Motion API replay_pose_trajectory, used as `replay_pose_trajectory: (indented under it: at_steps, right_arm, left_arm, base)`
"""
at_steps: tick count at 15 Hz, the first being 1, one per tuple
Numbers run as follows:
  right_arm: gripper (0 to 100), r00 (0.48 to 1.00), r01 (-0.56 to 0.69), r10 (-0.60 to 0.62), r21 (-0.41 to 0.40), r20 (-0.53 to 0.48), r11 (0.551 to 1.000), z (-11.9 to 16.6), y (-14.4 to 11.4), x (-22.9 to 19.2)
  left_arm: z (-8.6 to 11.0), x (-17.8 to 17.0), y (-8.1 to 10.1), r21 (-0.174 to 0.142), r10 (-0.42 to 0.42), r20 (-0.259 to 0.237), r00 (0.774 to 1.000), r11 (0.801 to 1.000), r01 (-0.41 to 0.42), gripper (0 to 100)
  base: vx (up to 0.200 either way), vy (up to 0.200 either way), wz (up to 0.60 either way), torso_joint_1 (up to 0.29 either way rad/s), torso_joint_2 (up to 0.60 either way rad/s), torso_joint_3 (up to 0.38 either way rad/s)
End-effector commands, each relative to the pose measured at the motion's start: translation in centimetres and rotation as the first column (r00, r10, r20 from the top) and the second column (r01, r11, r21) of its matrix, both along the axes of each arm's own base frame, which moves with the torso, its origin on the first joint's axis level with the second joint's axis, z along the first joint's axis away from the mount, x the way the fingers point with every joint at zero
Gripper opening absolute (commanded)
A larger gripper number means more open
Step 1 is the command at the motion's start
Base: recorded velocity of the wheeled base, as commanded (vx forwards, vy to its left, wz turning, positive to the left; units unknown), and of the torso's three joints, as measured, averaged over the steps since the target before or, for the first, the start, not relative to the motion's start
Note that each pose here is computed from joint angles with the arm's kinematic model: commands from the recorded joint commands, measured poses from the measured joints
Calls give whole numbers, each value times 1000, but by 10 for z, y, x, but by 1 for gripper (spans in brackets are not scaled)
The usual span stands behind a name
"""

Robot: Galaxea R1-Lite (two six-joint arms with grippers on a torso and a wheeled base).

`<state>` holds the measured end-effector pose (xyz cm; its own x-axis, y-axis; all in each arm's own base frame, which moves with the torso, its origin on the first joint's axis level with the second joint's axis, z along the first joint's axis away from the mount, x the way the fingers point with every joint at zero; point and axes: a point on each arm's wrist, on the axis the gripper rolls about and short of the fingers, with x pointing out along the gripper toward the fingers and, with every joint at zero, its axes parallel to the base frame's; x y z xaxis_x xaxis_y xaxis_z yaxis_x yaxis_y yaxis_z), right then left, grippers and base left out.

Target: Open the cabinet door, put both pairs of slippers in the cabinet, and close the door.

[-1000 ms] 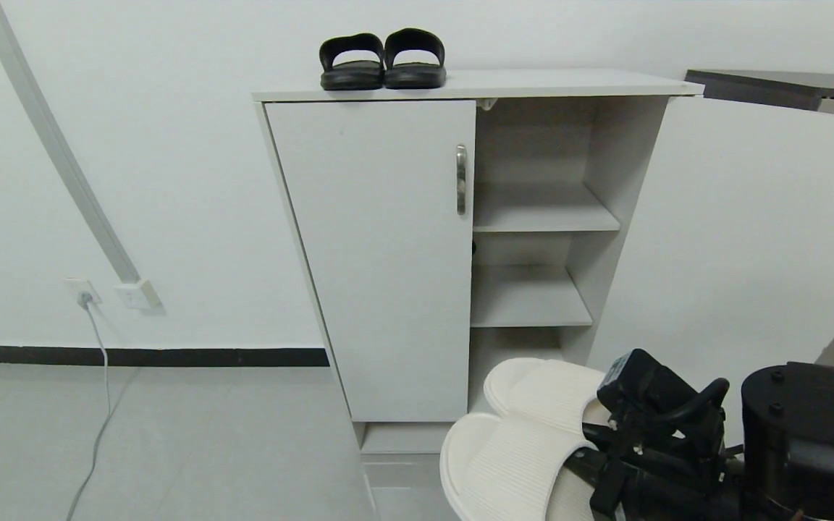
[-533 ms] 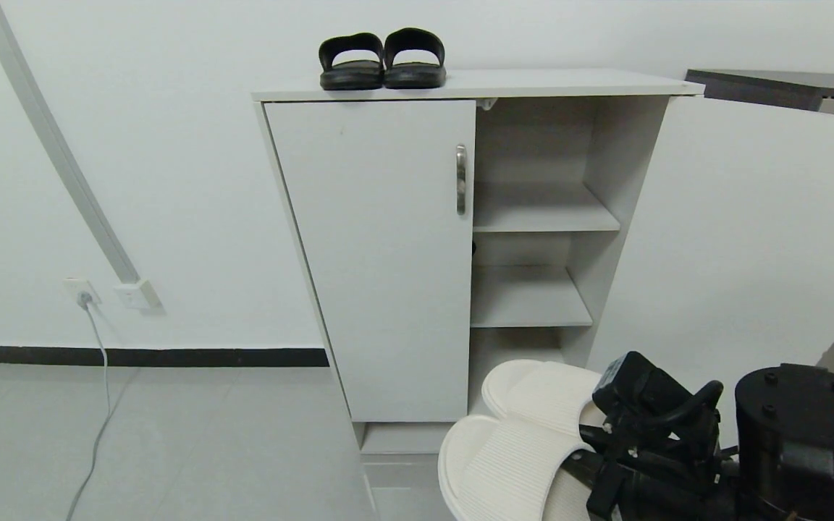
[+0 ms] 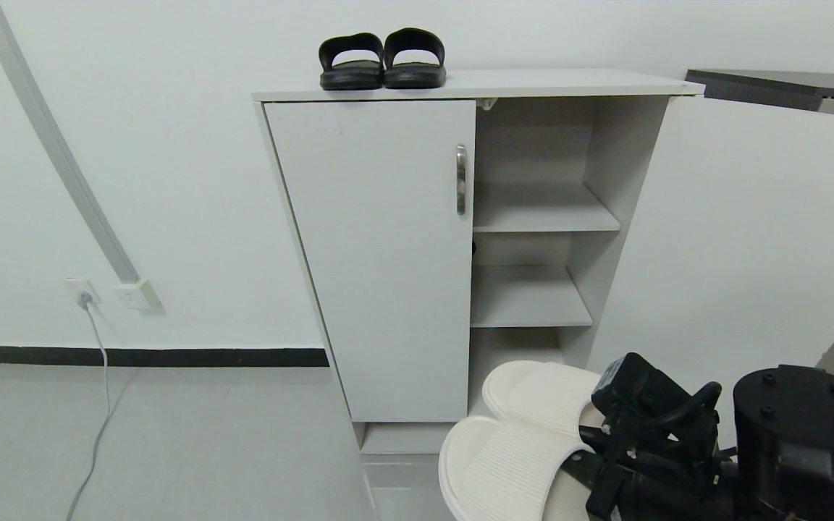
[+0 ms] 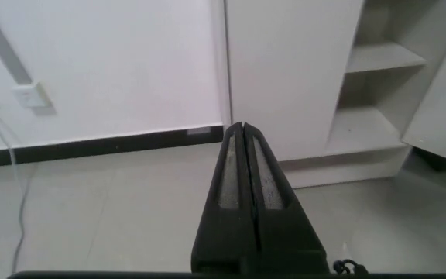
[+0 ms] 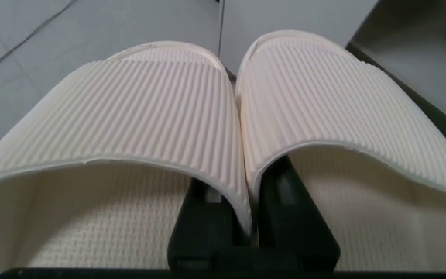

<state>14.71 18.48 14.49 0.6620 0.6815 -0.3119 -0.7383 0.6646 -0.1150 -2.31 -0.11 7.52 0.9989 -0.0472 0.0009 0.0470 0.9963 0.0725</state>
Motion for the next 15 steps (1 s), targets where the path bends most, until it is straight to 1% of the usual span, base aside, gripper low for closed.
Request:
replay_pose_trajectory:
  at_steps: [1,2,3,4,5,6,8,10,11,13,14,15]
  right_arm:
    - [0,1000,1,-1,3,3,1000,1,0,0]
    - [0,1000,19,-19,-4,-3,1000,-1,2,2]
    - [0,998,62,-62,-13,-11,998,-5,6,6]
    - [0,988,150,-150,-7,-47,989,-13,12,8]
    - [0,968,241,-237,38,-85,970,-20,25,9]
    - [0,946,315,-305,86,-111,945,-24,37,15]
    - [0,901,431,-422,103,-101,896,-34,61,32]
    - [0,824,567,-563,120,-65,815,-44,85,51]
    - [0,778,626,-627,131,-45,768,-50,95,59]
    - [0,724,686,-690,136,-21,715,-58,104,71]
    - [0,714,696,-700,138,-18,705,-59,105,75]
    - [0,677,729,-736,145,-8,669,-61,103,84]
  left_arm:
    - [0,0,0,0,-3,-4,1000,1000,3,0]
    - [0,0,0,-10,-2,-3,1000,1000,2,0]
    - [0,0,0,-27,0,-4,1000,1000,0,0]
    - [0,0,0,-31,1,-4,1000,1000,-1,0]
    - [0,0,0,-30,1,-4,1000,1000,-1,0]
    - [0,0,0,-30,1,-4,1000,1000,-1,0]
    - [0,0,0,-34,1,-4,1000,999,-1,0]
    - [0,0,0,-53,7,-5,1000,999,-7,0]
    - [0,0,0,-53,7,-5,1000,999,-7,0]
    - [0,0,0,-51,7,-5,1000,999,-7,0]
    - [0,0,0,-51,7,-5,1000,999,-7,0]
    - [0,0,0,-51,7,-5,1000,999,-7,0]
  base:
    - [0,0,0,0,0,0]
    - [0,0,0,0,0,0]
    - [0,0,0,0,0,0]
    - [0,0,0,0,0,0]
    - [0,0,0,0,0,0]
    - [0,0,0,0,0,0]
    - [0,0,0,0,0,0]
    - [0,0,0,0,0,0]
    - [0,0,0,0,0,0]
    - [0,0,0,0,0,0]
    - [0,0,0,0,0,0]
    - [0,0,0,0,0,0]
